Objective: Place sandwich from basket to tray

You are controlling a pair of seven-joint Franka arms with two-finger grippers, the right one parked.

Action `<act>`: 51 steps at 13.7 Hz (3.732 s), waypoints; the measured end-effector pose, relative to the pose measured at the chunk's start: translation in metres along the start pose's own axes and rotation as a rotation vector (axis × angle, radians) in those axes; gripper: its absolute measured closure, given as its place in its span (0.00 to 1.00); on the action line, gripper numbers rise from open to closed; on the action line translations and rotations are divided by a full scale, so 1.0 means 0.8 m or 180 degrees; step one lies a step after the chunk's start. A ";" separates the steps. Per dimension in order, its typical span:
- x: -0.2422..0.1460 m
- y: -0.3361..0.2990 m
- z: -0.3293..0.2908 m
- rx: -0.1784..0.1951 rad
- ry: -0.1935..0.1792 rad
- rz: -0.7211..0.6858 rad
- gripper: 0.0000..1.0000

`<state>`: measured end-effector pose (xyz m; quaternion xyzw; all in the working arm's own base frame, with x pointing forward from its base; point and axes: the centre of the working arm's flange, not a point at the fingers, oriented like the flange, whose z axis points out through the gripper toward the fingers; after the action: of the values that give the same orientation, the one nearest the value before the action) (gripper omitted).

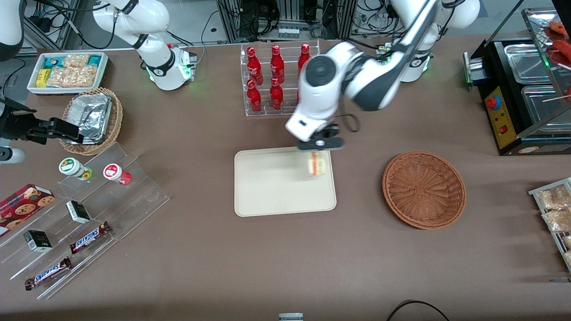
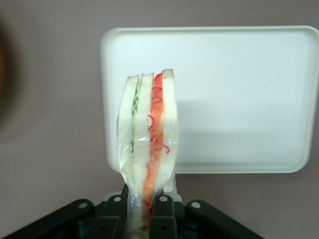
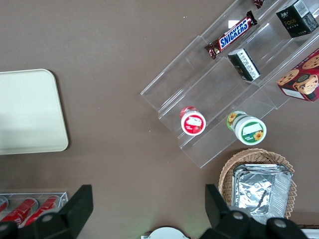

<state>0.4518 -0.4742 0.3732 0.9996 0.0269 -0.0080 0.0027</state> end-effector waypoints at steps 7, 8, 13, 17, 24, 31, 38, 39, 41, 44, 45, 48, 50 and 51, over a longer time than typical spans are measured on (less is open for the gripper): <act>-0.027 0.079 0.153 -0.0096 0.0028 0.0113 0.84; -0.033 0.082 0.164 -0.0038 0.0047 0.0129 0.84; -0.026 0.078 0.173 0.0015 0.0078 0.0096 0.85; -0.024 0.076 0.174 0.0020 0.0081 0.0088 0.83; -0.002 0.078 0.142 -0.0033 0.0149 0.0019 0.20; 0.045 -0.009 -0.064 0.0183 0.0242 -0.0358 0.00; 0.088 -0.181 -0.208 0.0258 0.0006 -0.0246 0.00; 0.096 -0.213 -0.224 0.0242 -0.0040 -0.0183 0.00; 0.109 -0.276 -0.251 0.0234 -0.0105 -0.0064 0.00; 0.119 -0.364 -0.280 0.0229 -0.0151 0.0114 0.00; 0.121 -0.393 -0.286 0.0225 -0.0160 0.0176 0.00; 0.123 -0.467 -0.293 0.0207 -0.0212 0.0409 0.00; 0.121 -0.503 -0.296 0.0158 -0.0237 0.0432 0.00; 0.120 -0.516 -0.300 0.0121 -0.0224 0.0409 0.00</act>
<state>0.5295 -0.0552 0.6096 0.9982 -0.0377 -0.0435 -0.0148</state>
